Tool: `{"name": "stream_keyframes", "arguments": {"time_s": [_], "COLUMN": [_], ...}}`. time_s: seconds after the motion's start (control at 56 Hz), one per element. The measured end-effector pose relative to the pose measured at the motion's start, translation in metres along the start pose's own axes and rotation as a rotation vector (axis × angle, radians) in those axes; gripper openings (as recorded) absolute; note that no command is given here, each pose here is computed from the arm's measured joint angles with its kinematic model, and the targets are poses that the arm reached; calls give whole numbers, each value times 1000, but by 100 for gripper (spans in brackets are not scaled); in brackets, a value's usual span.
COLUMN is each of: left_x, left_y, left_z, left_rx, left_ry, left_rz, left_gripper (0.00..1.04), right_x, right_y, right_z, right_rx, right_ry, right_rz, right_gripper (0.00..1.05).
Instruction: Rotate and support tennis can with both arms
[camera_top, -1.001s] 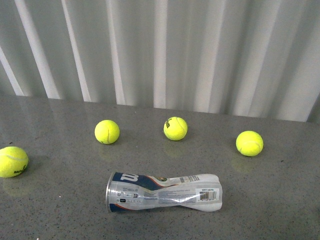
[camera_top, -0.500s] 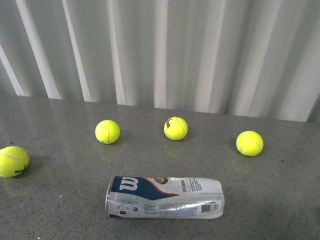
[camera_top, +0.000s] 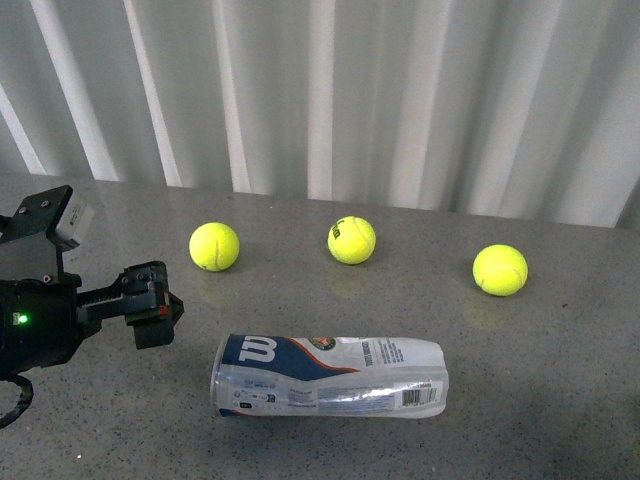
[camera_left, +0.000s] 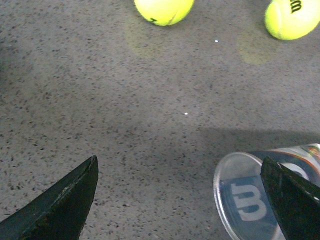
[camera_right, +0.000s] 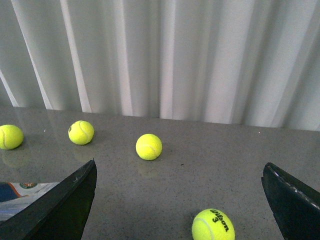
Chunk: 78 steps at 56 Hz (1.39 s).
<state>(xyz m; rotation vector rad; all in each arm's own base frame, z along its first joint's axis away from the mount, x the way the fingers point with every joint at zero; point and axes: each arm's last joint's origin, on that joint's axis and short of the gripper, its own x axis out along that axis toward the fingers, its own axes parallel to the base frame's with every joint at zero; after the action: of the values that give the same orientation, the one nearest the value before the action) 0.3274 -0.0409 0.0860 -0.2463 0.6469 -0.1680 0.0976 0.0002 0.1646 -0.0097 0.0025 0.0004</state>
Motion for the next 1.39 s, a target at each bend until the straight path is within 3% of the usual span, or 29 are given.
{"name": "stream_keyframes", "arguments": {"time_s": [0.161, 0.465, 0.858, 1.215, 1.287, 1.394], "left_x": [4, 4, 23, 31, 32, 32], "left_y": [3, -4, -28, -39, -40, -43], "left_z": [-1, -17, -47, -54, -54, -56], "left_rx": [-26, -150, -188, -311, -326, -351], "left_ry": [1, 79, 109, 71, 61, 60], "left_rz": [-15, -208, -288, -376, -383, -398], "left_gripper": [98, 98, 98, 98, 88, 65], "right_x": [0, 0, 0, 0, 0, 0], "right_y": [0, 0, 0, 0, 0, 0], "right_z": [0, 0, 0, 0, 0, 0], "right_rx": [0, 0, 0, 0, 0, 0], "right_ry": [0, 0, 0, 0, 0, 0], "right_rz": [0, 0, 0, 0, 0, 0], "right_gripper": [98, 98, 98, 98, 98, 98]}}
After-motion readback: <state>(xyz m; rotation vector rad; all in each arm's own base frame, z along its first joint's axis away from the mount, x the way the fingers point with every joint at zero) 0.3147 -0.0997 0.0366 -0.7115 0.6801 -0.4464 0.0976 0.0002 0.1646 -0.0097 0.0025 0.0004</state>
